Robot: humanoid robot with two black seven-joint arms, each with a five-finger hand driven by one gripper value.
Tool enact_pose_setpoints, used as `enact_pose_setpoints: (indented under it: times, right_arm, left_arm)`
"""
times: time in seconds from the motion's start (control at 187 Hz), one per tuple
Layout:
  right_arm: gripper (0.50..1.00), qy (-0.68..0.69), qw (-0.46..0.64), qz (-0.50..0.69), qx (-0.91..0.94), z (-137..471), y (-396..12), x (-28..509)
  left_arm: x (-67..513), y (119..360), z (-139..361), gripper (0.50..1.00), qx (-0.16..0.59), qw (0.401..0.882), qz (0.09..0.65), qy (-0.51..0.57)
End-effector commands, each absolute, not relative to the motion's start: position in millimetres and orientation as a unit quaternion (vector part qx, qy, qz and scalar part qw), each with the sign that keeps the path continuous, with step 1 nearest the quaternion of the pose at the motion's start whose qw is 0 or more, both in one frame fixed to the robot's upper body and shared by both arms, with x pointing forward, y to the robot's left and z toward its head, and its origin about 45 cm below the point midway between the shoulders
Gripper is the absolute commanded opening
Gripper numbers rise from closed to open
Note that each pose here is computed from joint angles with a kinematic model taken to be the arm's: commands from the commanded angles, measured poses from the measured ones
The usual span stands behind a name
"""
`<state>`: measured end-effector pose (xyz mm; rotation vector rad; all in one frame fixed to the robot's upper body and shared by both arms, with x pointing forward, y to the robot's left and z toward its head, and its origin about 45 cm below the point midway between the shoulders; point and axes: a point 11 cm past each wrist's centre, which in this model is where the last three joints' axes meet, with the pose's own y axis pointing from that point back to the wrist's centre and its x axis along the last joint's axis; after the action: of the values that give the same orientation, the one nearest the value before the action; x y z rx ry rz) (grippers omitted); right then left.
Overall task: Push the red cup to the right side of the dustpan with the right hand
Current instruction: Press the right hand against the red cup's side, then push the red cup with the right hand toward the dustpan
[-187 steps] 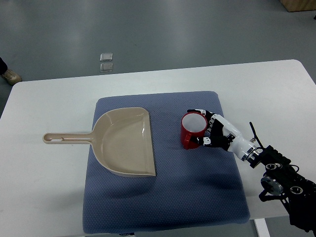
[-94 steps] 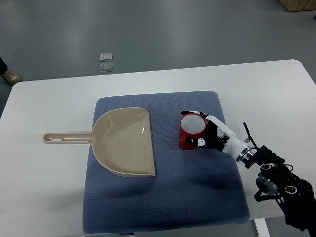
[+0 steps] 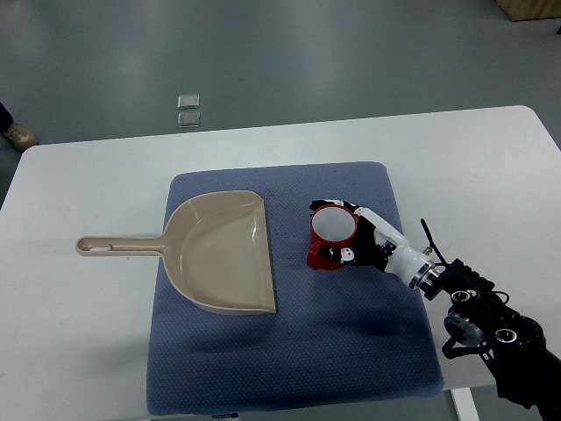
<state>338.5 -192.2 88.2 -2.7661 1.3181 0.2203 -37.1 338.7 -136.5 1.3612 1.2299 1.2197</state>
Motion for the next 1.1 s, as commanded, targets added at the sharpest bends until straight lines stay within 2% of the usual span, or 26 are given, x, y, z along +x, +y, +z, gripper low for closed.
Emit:
enact_pose_setpoints:
  times: [0.0, 0.251, 1.095]
  right_arm:
    - [0.819, 0.428, 0.037, 0.071, -0.900, 90, -190, 340]
    - [0.772, 0.419, 0.037, 0.069, -0.905, 91, -182, 340]
    - [0.780, 0.408, -0.001, 0.042, -0.912, 85, -167, 340]
  left_arm:
    - [-37, 339, -136, 1.000, 0.551, 0.452, 0.494, 0.498]
    - [-37, 339, -136, 1.000, 0.551, 0.452, 0.494, 0.498]
    - [-37, 339, -136, 1.000, 0.551, 0.452, 0.494, 0.498]
